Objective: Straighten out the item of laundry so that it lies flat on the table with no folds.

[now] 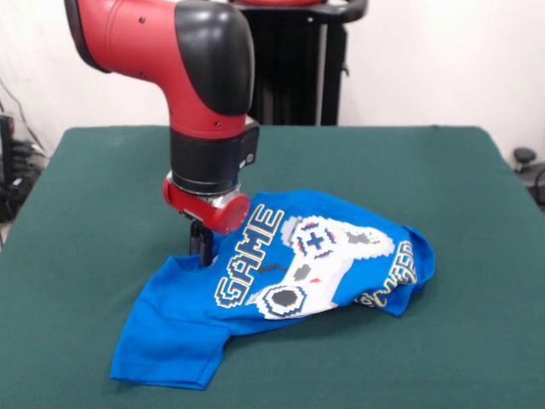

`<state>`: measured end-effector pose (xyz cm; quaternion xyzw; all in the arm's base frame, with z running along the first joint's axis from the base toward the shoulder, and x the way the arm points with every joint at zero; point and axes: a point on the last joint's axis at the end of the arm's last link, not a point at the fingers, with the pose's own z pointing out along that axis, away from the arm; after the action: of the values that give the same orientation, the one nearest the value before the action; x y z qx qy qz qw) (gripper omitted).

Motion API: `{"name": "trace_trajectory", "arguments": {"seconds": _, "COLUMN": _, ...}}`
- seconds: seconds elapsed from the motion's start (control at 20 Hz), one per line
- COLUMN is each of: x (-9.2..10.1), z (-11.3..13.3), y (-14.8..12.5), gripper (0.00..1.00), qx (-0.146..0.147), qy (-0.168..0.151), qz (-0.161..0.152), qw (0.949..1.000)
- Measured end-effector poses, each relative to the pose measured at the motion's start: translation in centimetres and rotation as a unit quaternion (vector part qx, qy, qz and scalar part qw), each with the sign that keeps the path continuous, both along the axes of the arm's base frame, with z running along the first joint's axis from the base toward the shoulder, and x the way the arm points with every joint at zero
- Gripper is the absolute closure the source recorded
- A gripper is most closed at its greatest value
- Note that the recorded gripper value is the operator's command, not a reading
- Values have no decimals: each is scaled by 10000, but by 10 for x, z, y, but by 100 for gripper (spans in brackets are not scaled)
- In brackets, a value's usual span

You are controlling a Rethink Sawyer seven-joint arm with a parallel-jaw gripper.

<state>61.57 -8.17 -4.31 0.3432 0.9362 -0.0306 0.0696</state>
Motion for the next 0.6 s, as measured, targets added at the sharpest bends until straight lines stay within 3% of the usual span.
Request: {"name": "trace_trajectory", "arguments": {"seconds": 0.6, "x": -2, "z": 1, "y": -2, "gripper": 100, "qx": 9, "qy": 9, "qz": -27, "qw": 10000}}
